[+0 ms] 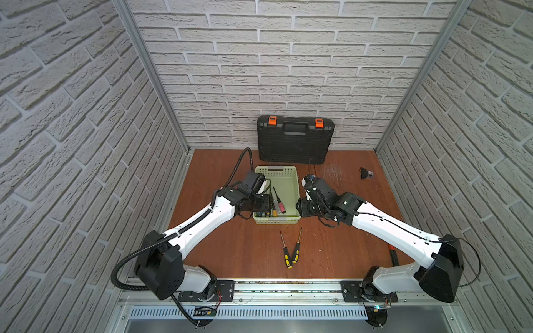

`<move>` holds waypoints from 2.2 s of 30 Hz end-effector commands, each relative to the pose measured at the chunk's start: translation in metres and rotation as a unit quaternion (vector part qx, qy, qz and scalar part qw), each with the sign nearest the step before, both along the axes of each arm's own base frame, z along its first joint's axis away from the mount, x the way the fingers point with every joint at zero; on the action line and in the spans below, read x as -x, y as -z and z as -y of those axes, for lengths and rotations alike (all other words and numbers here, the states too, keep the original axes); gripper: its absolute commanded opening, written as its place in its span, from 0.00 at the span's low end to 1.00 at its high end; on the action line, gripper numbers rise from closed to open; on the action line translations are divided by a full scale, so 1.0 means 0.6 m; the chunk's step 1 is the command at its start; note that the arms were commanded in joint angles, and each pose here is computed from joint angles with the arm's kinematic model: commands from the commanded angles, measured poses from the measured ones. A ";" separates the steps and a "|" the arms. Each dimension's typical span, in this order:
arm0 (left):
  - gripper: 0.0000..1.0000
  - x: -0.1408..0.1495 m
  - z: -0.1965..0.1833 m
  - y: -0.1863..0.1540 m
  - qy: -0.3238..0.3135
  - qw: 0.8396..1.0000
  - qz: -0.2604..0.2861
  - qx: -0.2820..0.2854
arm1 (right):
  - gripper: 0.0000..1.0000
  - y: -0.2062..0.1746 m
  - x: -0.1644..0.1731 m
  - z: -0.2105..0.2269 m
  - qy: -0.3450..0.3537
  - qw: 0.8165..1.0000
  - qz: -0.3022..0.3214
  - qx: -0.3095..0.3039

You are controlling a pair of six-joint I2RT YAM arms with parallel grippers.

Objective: Put the screwdriver in the bin
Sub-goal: Pick up the screwdriver from the bottom-center of the table.

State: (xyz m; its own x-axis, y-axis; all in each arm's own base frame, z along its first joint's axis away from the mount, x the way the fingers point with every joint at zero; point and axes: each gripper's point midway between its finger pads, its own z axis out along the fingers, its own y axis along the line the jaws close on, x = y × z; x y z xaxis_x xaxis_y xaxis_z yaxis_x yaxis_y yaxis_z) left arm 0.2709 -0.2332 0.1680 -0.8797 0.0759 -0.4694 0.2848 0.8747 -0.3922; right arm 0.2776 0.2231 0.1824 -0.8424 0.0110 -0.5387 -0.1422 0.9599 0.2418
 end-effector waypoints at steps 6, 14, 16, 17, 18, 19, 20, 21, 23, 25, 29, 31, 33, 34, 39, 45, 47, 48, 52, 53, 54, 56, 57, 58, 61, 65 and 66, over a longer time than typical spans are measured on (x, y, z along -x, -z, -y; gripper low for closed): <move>0.51 0.080 -0.035 -0.010 0.006 0.999 0.033 0.007 | 0.44 0.057 0.102 0.003 0.054 0.996 -0.064 0.022; 0.52 0.096 -0.080 -0.014 -0.026 0.997 0.067 0.000 | 0.54 0.135 0.188 -0.041 0.055 0.984 -0.163 0.043; 0.52 0.095 -0.084 -0.020 -0.024 0.997 0.078 -0.004 | 0.56 0.154 0.199 -0.038 0.066 0.979 -0.183 0.057; 0.52 0.095 -0.087 -0.021 -0.023 0.996 0.082 -0.007 | 0.57 0.161 0.201 -0.037 0.069 0.978 -0.187 0.060; 0.52 0.095 -0.090 -0.022 -0.023 0.996 0.085 -0.012 | 0.57 0.167 0.203 -0.038 0.071 0.977 -0.190 0.059; 0.53 0.094 -0.093 -0.024 -0.024 0.996 0.089 -0.014 | 0.58 0.172 0.203 -0.039 0.073 0.977 -0.192 0.056; 0.53 0.095 -0.096 -0.023 -0.025 0.995 0.091 -0.017 | 0.58 0.176 0.202 -0.041 0.075 0.977 -0.193 0.057; 0.53 0.095 -0.098 -0.023 -0.025 0.995 0.093 -0.019 | 0.58 0.182 0.203 -0.041 0.077 0.976 -0.196 0.061; 0.53 0.097 -0.101 -0.023 -0.027 0.995 0.095 -0.018 | 0.58 0.195 0.205 -0.042 0.079 0.973 -0.205 0.071; 0.53 0.099 -0.105 -0.022 -0.031 0.995 0.098 -0.014 | 0.58 0.210 0.208 -0.043 0.079 0.971 -0.213 0.075; 0.53 0.101 -0.112 -0.021 -0.039 0.994 0.101 -0.012 | 0.56 0.234 0.211 -0.038 0.087 0.967 -0.223 0.088; 0.53 0.102 -0.114 -0.021 -0.041 0.994 0.102 -0.010 | 0.55 0.241 0.211 -0.038 0.086 0.966 -0.223 0.092; 0.53 0.103 -0.116 -0.020 -0.041 0.994 0.101 -0.010 | 0.55 0.242 0.206 -0.041 0.085 0.968 -0.218 0.094; 0.53 0.104 -0.117 -0.021 -0.042 0.994 0.102 -0.010 | 0.53 0.241 0.203 -0.041 0.083 0.968 -0.214 0.098; 0.53 0.104 -0.119 -0.022 -0.045 0.994 0.103 -0.011 | 0.48 0.254 0.200 -0.037 0.081 0.967 -0.215 0.111; 0.53 0.105 -0.121 -0.024 -0.046 0.994 0.101 -0.015 | 0.43 0.275 0.195 -0.019 0.083 0.964 -0.225 0.114; 0.53 0.104 -0.123 -0.027 -0.046 0.993 0.103 -0.016 | 0.39 0.276 0.196 -0.020 0.080 0.964 -0.227 0.113; 0.53 0.104 -0.123 -0.027 -0.046 0.993 0.103 -0.018 | 0.38 0.278 0.198 -0.020 0.078 0.963 -0.230 0.115; 0.53 0.100 -0.123 -0.030 -0.048 0.993 0.106 -0.022 | 0.26 0.289 0.203 -0.023 0.071 0.962 -0.239 0.115; 0.53 0.100 -0.123 -0.029 -0.047 0.993 0.104 -0.023 | 0.24 0.291 0.203 -0.023 0.070 0.962 -0.239 0.114; 0.53 0.099 -0.123 -0.030 -0.047 0.993 0.105 -0.024 | 0.22 0.292 0.204 -0.025 0.067 0.962 -0.240 0.113; 0.53 0.098 -0.123 -0.031 -0.046 0.993 0.105 -0.027 | 0.12 0.295 0.204 -0.028 0.062 0.962 -0.240 0.110; 0.53 0.097 -0.123 -0.032 -0.045 0.993 0.106 -0.029 | 0.06 0.295 0.203 -0.028 0.060 0.963 -0.241 0.110; 0.53 0.097 -0.125 -0.033 -0.044 0.993 0.108 -0.034 | 0.06 0.294 0.203 -0.027 0.057 0.962 -0.241 0.112; 0.54 0.093 -0.136 -0.040 -0.048 0.991 0.117 -0.052 | 0.06 0.282 0.205 -0.020 0.046 0.962 -0.238 0.123; 0.53 0.085 -0.143 -0.050 -0.058 0.989 0.124 -0.052 | 0.06 0.229 0.206 0.007 0.024 0.966 -0.212 0.142; 0.53 0.082 -0.143 -0.052 -0.061 0.989 0.125 -0.049 | 0.06 0.208 0.205 0.009 0.009 0.970 -0.200 0.138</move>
State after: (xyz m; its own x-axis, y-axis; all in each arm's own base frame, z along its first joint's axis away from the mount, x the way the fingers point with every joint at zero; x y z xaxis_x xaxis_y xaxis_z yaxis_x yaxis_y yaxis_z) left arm 0.2141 -0.1520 0.1866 -0.7686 0.0422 -0.6383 0.2604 0.9321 -0.2519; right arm 0.1546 0.2283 0.0257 -0.9944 -0.0015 -0.1058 -0.0023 1.0000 0.0082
